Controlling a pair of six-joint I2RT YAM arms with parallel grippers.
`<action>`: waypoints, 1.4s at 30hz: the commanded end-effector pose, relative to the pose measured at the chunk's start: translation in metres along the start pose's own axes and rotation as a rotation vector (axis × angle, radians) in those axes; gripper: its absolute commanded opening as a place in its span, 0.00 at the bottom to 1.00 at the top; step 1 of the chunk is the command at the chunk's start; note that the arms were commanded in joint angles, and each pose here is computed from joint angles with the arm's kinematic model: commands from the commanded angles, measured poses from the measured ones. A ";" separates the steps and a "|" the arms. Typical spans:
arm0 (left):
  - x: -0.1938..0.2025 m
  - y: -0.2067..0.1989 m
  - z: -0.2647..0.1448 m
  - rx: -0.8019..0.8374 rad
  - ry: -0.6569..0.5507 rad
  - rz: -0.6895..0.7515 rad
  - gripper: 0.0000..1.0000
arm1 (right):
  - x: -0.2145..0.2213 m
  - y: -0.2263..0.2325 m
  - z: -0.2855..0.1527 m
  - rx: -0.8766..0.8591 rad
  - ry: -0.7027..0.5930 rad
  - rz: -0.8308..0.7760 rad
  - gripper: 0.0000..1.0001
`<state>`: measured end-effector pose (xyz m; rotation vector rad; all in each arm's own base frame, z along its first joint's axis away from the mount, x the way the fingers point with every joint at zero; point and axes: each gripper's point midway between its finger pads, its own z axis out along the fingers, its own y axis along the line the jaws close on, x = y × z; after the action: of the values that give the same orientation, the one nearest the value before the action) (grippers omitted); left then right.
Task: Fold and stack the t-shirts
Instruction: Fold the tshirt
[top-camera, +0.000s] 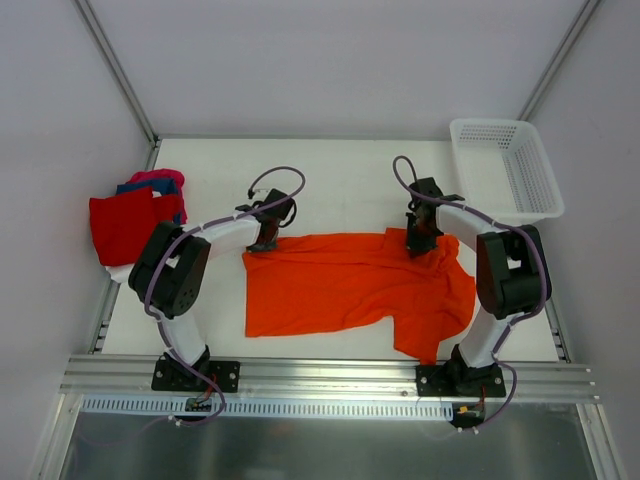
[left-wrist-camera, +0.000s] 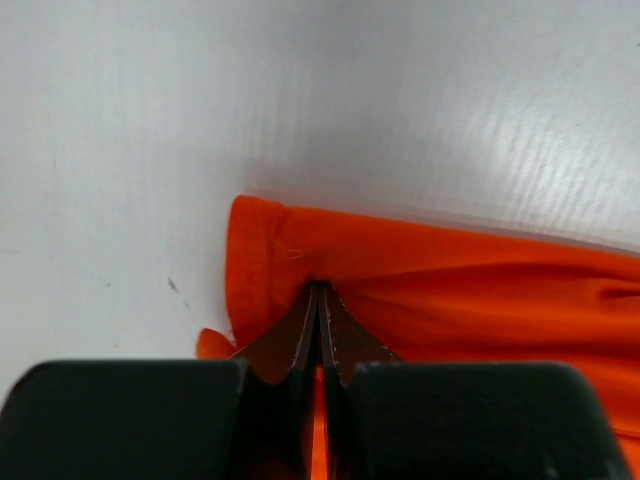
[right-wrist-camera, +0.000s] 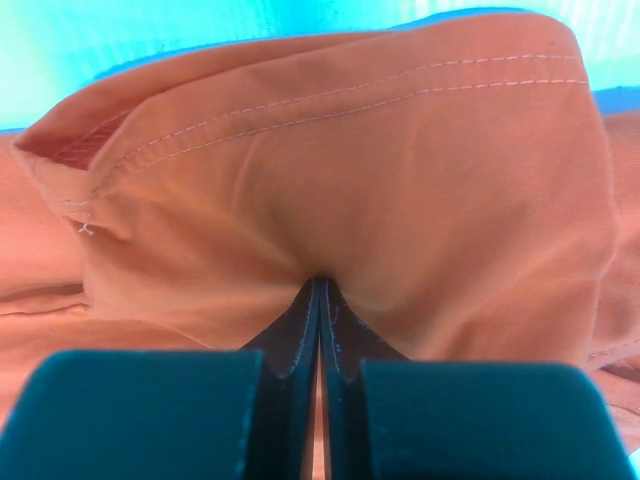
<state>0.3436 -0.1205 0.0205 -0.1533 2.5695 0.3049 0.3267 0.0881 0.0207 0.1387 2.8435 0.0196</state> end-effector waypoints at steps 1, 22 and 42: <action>0.000 0.021 -0.011 -0.031 -0.012 -0.020 0.00 | 0.005 -0.014 -0.001 0.052 0.017 0.015 0.01; -0.037 -0.004 0.015 0.073 0.044 -0.072 0.00 | -0.033 0.018 0.010 -0.048 0.041 0.044 0.01; -0.089 0.011 0.059 0.086 0.053 -0.112 0.00 | -0.112 0.054 0.021 -0.115 0.045 0.024 0.01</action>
<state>0.4375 -0.1020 0.0219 -0.2663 2.5962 0.1586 0.4381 0.1311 0.0251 0.1491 2.8688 0.1830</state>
